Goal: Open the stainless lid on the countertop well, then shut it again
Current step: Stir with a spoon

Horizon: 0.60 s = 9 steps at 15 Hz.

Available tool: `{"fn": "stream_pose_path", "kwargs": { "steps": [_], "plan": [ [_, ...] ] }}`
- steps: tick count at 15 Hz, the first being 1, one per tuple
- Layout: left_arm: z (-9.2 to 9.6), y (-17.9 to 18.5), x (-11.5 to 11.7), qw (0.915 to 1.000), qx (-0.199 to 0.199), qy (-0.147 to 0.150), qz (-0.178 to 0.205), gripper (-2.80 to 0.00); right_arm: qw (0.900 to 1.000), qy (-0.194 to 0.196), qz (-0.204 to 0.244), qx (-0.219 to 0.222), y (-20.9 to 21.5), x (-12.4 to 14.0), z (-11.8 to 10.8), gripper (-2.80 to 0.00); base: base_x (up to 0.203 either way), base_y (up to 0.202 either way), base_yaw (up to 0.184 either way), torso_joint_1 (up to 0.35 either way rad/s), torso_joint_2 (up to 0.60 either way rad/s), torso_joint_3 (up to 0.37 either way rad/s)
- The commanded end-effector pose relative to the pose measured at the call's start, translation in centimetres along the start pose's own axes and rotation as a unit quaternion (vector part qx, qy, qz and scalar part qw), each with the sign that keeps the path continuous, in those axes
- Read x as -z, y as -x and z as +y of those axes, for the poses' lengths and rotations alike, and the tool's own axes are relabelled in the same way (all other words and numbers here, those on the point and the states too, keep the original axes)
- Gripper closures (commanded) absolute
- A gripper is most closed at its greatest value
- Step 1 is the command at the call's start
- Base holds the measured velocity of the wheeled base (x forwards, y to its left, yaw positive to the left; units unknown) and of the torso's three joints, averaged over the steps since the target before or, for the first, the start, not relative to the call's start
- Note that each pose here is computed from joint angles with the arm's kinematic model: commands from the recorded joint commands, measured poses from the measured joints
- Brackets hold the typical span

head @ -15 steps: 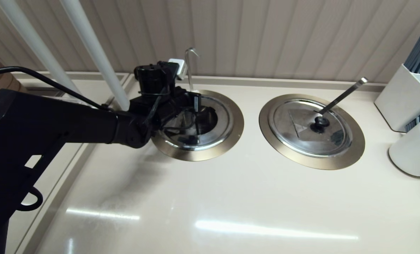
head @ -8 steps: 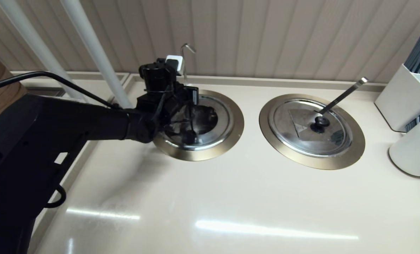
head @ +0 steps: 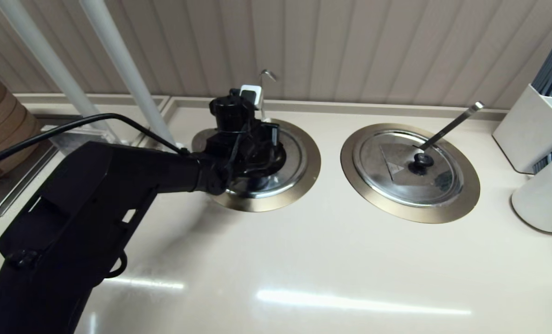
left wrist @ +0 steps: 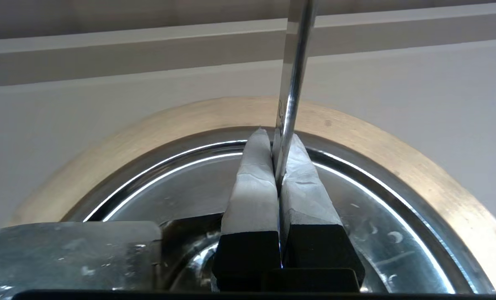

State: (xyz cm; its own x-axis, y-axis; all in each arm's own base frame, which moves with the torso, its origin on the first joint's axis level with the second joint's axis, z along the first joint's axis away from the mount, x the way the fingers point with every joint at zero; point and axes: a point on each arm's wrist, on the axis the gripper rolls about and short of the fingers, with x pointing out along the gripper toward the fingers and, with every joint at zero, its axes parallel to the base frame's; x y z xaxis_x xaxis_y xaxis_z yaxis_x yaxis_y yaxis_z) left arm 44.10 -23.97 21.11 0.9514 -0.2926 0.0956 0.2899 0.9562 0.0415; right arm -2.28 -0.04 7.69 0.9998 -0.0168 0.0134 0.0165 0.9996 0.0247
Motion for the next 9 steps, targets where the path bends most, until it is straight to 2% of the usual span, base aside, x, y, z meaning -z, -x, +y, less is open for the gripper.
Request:
{"fn": "stream_pose_path", "kwargs": {
  "steps": [1,9],
  "plan": [
    [-0.26,-0.75,1.27,1.0000,-0.003,0.000,0.004,0.00,1.000,0.000,0.002,0.000,-0.03,0.12,0.00,0.00,0.000,0.000,0.000,0.000,0.00,0.000],
    [-1.18,-0.72,1.86,0.9999,0.001,0.004,0.009,0.00,1.000,0.000,0.002,0.000,-0.03,0.12,0.00,0.00,0.000,0.000,0.000,0.000,0.00,0.000]
  ]
}}
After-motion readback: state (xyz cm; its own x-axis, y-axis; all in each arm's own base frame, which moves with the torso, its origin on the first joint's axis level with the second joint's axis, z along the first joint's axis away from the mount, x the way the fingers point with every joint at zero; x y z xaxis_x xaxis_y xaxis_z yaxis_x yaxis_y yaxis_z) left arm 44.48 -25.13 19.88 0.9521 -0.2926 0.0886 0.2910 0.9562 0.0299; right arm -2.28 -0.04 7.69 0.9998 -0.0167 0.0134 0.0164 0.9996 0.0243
